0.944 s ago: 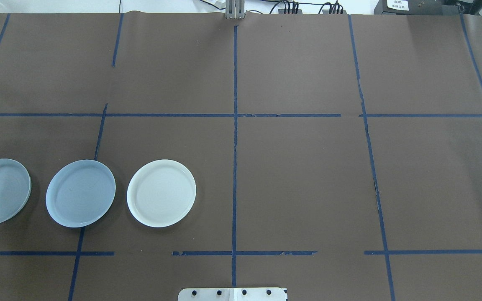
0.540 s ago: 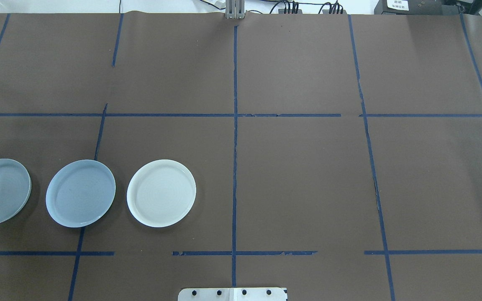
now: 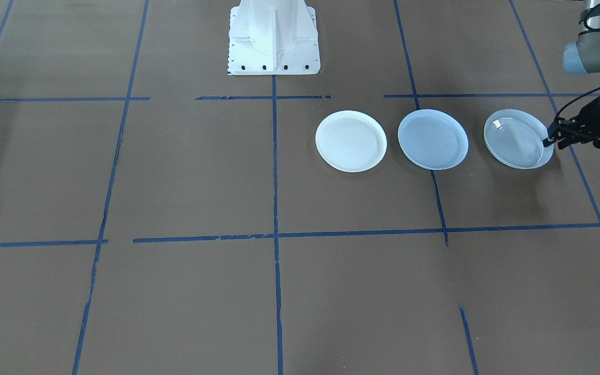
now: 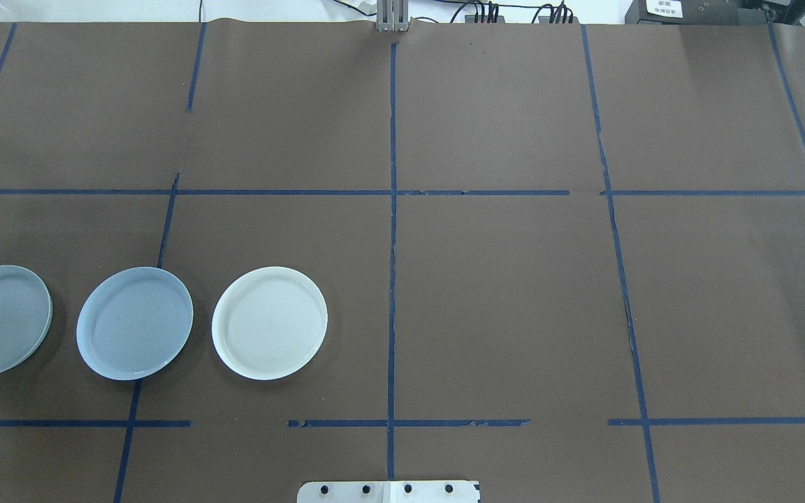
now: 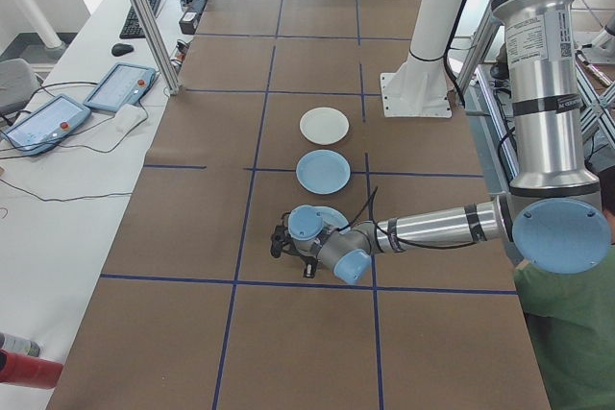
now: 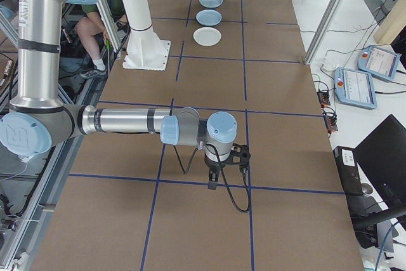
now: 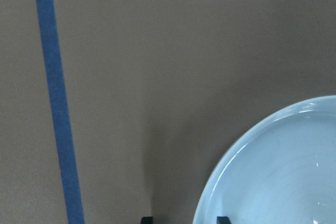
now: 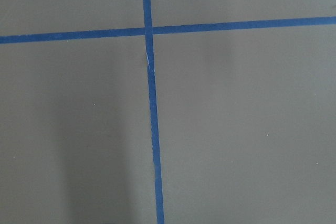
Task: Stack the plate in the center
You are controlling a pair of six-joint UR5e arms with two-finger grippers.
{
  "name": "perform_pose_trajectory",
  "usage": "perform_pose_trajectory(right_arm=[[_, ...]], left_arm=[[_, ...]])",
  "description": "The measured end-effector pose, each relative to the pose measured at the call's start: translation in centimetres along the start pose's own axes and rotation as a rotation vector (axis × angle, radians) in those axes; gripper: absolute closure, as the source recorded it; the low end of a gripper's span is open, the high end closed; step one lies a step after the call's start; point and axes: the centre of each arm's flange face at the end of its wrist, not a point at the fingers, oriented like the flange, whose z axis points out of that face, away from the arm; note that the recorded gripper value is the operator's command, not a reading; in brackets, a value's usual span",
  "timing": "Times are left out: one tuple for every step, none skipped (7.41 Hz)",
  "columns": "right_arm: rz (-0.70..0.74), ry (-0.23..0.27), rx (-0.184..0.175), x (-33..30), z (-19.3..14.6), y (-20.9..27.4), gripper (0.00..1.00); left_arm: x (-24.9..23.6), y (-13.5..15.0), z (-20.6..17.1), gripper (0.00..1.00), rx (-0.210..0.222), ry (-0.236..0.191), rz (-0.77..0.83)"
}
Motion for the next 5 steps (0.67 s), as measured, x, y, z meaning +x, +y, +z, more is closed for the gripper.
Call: perform_pose_trajectory(right_arm=[[0.0, 0.0, 0.0, 0.0, 0.0, 0.0, 0.0], [0.0, 0.0, 0.0, 0.0, 0.0, 0.0, 0.0], [0.0, 0.0, 0.0, 0.0, 0.0, 0.0, 0.0], [0.0, 0.0, 0.0, 0.0, 0.0, 0.0, 0.0], [0.0, 0.0, 0.0, 0.0, 0.0, 0.0, 0.0]], left_arm=[[0.1, 0.2, 0.1, 1.0, -0.01, 0.012, 0.0], [0.3, 0.4, 0.0, 1.0, -0.031, 0.043, -0.002], [0.5, 0.7, -0.1, 1.0, -0.046, 0.072, -0.004], [0.7, 0.8, -0.6, 1.0, -0.052, 0.098, -0.002], [1.1, 0.6, -1.6, 1.0, -0.045, 0.131, -0.002]])
